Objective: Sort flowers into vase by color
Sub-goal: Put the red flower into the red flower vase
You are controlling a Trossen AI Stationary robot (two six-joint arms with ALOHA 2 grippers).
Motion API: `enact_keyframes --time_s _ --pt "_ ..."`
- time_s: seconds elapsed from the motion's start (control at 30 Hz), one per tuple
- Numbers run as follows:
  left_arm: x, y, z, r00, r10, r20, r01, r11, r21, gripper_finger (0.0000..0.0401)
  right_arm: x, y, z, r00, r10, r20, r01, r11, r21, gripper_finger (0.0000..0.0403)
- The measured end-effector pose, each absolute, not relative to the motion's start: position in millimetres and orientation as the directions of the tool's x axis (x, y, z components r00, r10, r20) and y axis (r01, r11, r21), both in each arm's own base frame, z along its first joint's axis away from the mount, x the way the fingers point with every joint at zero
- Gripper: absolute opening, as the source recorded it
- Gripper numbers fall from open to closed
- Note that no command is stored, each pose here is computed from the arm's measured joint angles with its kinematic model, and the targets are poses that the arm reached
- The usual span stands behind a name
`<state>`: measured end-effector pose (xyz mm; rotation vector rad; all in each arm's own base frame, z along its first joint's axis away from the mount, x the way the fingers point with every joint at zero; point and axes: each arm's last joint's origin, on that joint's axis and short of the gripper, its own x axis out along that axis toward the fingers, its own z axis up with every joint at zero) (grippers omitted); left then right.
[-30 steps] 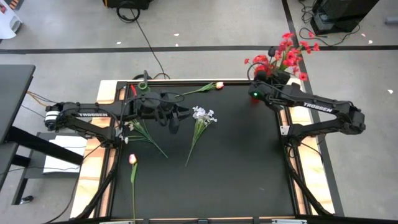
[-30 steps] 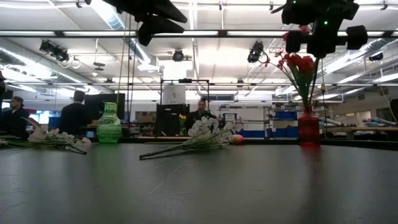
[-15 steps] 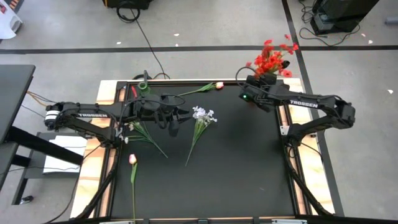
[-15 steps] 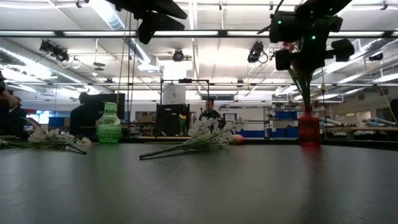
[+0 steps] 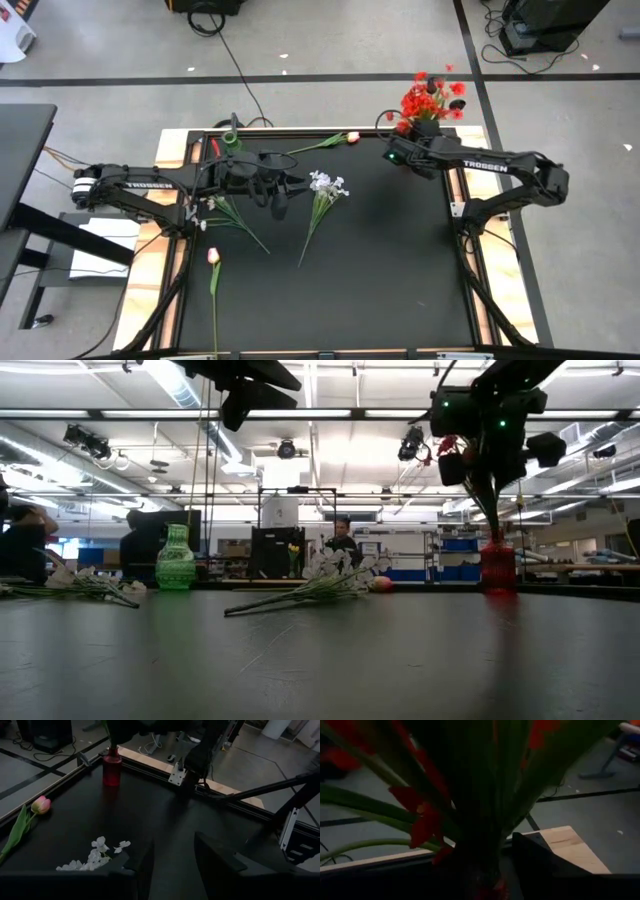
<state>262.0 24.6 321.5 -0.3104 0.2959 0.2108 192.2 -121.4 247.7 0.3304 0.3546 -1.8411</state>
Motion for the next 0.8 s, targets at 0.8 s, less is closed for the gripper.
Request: enact_keyframes --time_s 0.8 --pt "262 25 322 0.935 0.158 -0.317 -0.248 0.931 -0.267 0.0146 144 -110 294 -0.002 -0.791 -0.612 0.989 -0.093 0.118 0.016"
